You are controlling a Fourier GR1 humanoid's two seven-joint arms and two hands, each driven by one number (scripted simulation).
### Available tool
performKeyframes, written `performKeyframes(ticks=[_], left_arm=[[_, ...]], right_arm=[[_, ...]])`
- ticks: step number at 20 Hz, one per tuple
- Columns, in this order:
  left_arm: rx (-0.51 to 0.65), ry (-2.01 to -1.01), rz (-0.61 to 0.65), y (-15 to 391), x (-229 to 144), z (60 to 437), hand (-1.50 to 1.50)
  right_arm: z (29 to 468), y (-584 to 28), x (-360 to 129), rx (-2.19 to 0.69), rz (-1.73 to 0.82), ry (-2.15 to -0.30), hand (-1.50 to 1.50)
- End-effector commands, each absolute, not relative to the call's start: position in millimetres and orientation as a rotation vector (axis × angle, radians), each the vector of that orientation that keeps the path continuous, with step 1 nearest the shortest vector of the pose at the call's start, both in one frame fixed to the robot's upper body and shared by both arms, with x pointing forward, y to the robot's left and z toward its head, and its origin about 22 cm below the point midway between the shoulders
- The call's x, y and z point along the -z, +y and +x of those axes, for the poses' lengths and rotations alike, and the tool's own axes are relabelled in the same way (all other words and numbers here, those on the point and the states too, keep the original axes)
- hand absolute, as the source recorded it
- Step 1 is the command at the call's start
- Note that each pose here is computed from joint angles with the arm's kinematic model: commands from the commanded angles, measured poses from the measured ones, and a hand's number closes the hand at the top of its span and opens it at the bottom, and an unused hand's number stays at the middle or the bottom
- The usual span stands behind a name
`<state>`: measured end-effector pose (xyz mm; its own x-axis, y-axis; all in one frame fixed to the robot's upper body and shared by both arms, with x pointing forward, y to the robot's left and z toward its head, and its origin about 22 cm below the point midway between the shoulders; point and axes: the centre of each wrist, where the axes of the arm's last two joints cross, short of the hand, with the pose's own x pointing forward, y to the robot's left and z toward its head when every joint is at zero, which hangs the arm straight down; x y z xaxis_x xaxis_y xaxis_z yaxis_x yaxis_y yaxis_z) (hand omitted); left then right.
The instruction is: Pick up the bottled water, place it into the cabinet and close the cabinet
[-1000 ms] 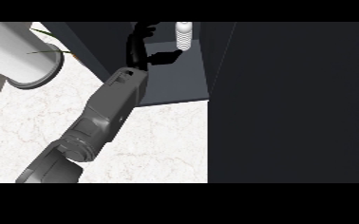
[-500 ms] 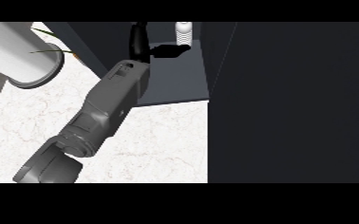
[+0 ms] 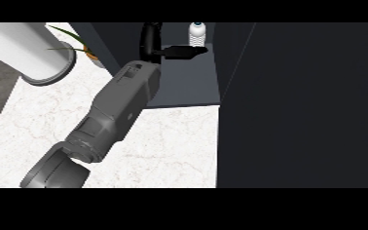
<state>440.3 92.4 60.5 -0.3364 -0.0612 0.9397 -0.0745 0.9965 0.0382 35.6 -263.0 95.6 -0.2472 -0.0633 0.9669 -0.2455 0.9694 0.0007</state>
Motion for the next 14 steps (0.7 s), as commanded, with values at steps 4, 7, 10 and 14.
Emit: performKeyframes(ticks=[4, 7, 10, 14], left_arm=[[-0.037, -1.909, 0.027, 78.0, -62.4, 435.9, -1.50], [-0.055, -1.910, -0.027, 82.0, -44.6, 423.9, -1.50], [-0.049, -1.892, -0.096, 82.7, -24.3, 405.2, -1.50], [-0.042, -1.886, -0.206, 76.1, -15.3, 386.0, -1.50]], right_arm=[[37.3, -248.2, -109.7, -0.099, 0.259, -1.846, -1.50], [34.3, -243.1, -123.1, -0.097, 0.255, -1.854, -1.50], [31.9, -248.3, -111.1, -0.108, 0.254, -1.825, -1.50], [35.7, -247.2, -118.3, -0.095, 0.237, -1.838, -1.50]])
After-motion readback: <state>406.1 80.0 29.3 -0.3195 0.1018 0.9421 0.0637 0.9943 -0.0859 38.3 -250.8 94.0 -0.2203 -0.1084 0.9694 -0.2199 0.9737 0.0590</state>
